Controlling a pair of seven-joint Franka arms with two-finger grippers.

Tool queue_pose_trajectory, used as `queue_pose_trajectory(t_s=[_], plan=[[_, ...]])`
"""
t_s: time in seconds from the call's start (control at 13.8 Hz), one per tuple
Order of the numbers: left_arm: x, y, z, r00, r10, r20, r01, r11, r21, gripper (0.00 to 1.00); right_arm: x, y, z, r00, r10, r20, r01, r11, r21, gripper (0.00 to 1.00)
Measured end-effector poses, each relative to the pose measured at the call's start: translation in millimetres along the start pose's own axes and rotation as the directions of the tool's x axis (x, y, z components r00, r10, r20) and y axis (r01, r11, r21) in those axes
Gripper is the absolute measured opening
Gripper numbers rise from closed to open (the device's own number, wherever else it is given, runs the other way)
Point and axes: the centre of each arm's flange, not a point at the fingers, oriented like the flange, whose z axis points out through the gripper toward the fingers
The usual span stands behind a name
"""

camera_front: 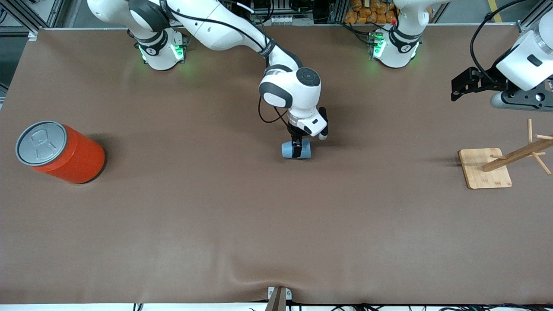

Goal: Flip cup

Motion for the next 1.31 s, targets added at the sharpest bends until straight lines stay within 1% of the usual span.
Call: queue_pose_trajectory(t_s=[0.44,0.58,0.65,0.8,0.87,1.02,1.16,1.23,1.31], plan=[[7,0,10,1.000,0.003,0.017,-0.003,1.000,-0.009,1.00,-2,5,-3,1.000,0.010,0.010,-0.010,1.000,-0.005,1.00],[11,3,15,1.000,0.011,0.018,-0.011,1.000,-0.013,1.00,-5,11,-19,0.999,0.020,0.039,-0.020,1.000,-0.004,1.00],[14,5,18,1.000,0.016,0.020,-0.015,1.000,-0.016,1.00,-6,15,-31,0.999,0.025,0.042,-0.025,1.000,-0.009,1.00],[20,9,25,0.999,0.027,0.028,-0.026,0.999,-0.022,1.00,-10,24,-56,0.998,0.052,0.034,-0.052,0.999,-0.011,1.00],[23,12,30,0.999,0.035,0.030,-0.034,0.999,-0.025,1.00,-15,32,-69,0.997,0.078,0.021,-0.077,0.997,-0.006,1.00],[30,19,37,0.998,0.049,0.029,-0.048,0.998,-0.031,1.00,-36,60,-95,0.989,0.151,0.008,-0.151,0.988,0.021,1.00],[34,28,42,0.997,0.068,0.023,-0.067,0.997,-0.036,1.00,-68,96,-131,0.974,0.228,0.003,-0.228,0.973,0.022,1.00],[36,34,44,0.997,0.078,0.018,-0.077,0.996,-0.038,1.00,-94,120,-152,0.958,0.287,0.005,-0.287,0.957,0.026,1.00],[38,41,47,0.996,0.090,0.012,-0.089,0.995,-0.046,1.00,-129,150,-171,0.932,0.361,-0.001,-0.361,0.932,0.044,1.00]])
